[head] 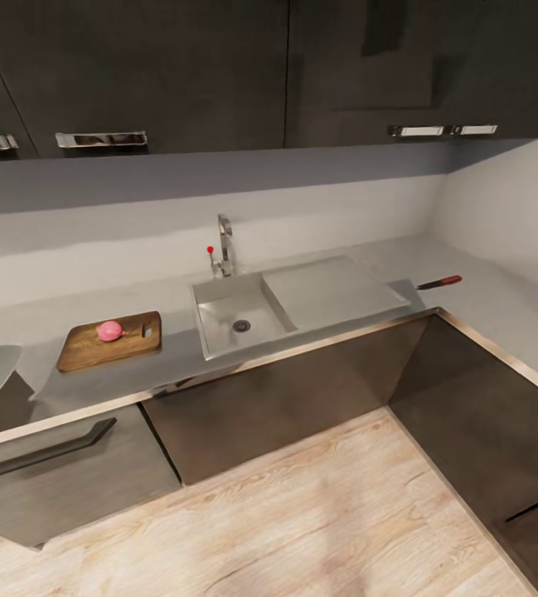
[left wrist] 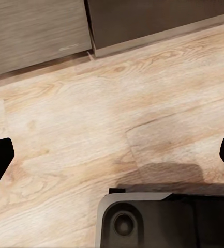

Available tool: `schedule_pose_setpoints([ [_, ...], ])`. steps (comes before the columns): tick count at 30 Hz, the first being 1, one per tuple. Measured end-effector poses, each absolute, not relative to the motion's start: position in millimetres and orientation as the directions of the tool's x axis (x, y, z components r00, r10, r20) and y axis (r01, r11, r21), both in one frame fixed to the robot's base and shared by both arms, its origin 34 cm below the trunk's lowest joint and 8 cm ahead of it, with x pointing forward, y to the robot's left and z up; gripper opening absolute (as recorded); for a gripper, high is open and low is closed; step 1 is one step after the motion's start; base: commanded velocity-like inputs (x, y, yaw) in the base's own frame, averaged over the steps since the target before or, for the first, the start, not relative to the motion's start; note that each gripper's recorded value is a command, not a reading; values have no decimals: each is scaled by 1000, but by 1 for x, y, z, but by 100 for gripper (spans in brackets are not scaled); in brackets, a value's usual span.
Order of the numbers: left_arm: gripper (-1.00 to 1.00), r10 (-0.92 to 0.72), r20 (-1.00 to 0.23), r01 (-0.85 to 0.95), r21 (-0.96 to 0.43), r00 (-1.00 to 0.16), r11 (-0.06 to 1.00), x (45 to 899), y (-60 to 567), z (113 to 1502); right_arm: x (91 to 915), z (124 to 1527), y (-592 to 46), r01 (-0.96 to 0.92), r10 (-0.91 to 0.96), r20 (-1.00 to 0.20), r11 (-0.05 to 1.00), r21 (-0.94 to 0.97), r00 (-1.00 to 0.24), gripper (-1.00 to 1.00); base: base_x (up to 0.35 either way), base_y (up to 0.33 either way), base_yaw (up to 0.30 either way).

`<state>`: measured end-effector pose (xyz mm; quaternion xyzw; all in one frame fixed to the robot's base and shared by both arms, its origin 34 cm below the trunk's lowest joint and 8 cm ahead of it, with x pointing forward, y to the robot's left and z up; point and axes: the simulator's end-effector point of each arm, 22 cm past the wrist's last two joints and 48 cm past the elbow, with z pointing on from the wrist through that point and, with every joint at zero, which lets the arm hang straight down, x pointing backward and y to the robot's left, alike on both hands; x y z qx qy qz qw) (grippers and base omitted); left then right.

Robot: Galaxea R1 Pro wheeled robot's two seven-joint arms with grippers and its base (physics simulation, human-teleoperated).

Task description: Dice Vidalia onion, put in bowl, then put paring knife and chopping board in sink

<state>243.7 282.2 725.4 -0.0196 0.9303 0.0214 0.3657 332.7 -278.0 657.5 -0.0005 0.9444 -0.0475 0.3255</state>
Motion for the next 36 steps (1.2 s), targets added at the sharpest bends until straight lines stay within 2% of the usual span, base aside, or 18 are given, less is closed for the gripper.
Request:
schedule_pose_setpoints([
  [36,100,-21,-720,-54,23,-694,998,259,282,733,352,671,-278,35,-32,-658,995,-88,-752,100,0,0,0],
])
